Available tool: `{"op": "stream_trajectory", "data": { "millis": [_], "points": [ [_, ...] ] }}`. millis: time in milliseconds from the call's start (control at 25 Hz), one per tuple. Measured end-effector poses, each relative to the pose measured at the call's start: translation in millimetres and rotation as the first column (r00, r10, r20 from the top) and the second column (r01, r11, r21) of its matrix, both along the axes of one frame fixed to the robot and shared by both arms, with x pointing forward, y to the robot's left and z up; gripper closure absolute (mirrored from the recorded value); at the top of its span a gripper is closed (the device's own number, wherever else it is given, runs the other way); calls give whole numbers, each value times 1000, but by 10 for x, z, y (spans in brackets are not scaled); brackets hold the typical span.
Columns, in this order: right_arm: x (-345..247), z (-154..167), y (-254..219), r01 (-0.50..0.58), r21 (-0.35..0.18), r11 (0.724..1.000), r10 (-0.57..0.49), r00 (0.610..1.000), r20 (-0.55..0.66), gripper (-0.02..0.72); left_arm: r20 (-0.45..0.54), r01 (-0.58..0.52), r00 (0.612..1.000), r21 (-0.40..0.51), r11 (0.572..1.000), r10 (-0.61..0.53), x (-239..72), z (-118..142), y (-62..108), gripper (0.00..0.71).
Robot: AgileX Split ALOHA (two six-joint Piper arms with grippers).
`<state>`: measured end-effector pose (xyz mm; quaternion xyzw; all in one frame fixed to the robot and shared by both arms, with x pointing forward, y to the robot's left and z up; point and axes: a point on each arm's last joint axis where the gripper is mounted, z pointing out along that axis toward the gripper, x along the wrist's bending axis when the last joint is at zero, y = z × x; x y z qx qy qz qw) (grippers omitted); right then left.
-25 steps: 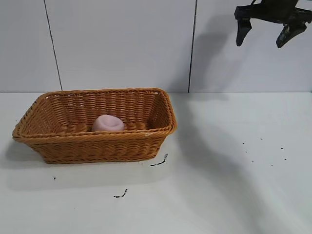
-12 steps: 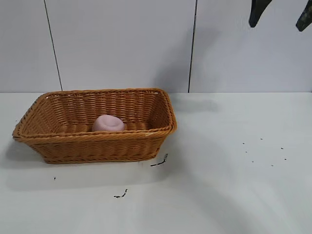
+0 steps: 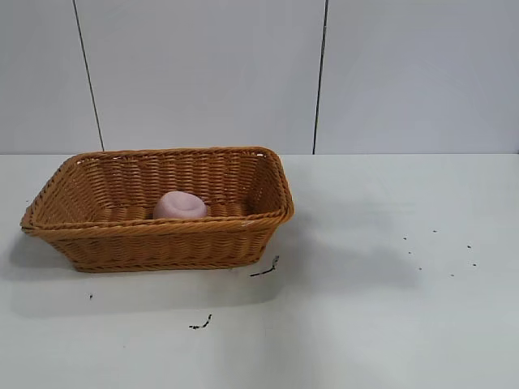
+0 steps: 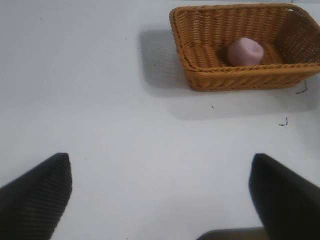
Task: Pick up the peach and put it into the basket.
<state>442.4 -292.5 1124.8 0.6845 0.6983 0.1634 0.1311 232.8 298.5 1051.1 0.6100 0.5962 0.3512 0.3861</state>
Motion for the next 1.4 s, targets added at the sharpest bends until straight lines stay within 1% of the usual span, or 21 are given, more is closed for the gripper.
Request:
{"op": "stream_trajectory", "data": {
  "millis": [160,240,320,440,560,760,920,1080,1160,1400],
  "points": [
    [-577,-272,-6,-1,-1,1000,1,1000,-10,8,0,0,1000,0,1000,0,0,0,0,17],
    [-830,-399,-9,-1,-1,1000,1,1000,24,8,0,0,1000,0,1000,0,0,0,0,17],
    [-1062,-522,-12,0,0,1000,0,995,97,8,0,0,1000,0,1000,0,0,0,0,17],
    [-1336,-668,-16,2,1,1000,-2,976,218,8,0,0,1000,0,1000,0,0,0,0,17],
    [-1543,-755,-15,2,7,1000,-5,942,335,8,0,0,1000,0,1000,0,0,0,0,17],
    [-1776,-729,-16,1,12,1000,-7,871,491,8,0,0,1000,0,1000,0,0,0,0,17],
    [-1913,-710,-17,0,14,1000,-8,823,569,8,0,0,1000,0,1000,0,0,0,0,17],
    [-2058,-709,-19,-1,15,1000,-8,766,643,8,0,0,1000,0,1000,0,0,0,0,17],
    [-2075,-709,-19,-1,16,1000,-9,759,651,8,0,0,1000,0,1000,0,0,0,0,17],
    [-2075,-708,-19,0,18,1000,-12,759,651,8,0,0,1000,0,1000,0,0,0,0,17]
  ]
}}
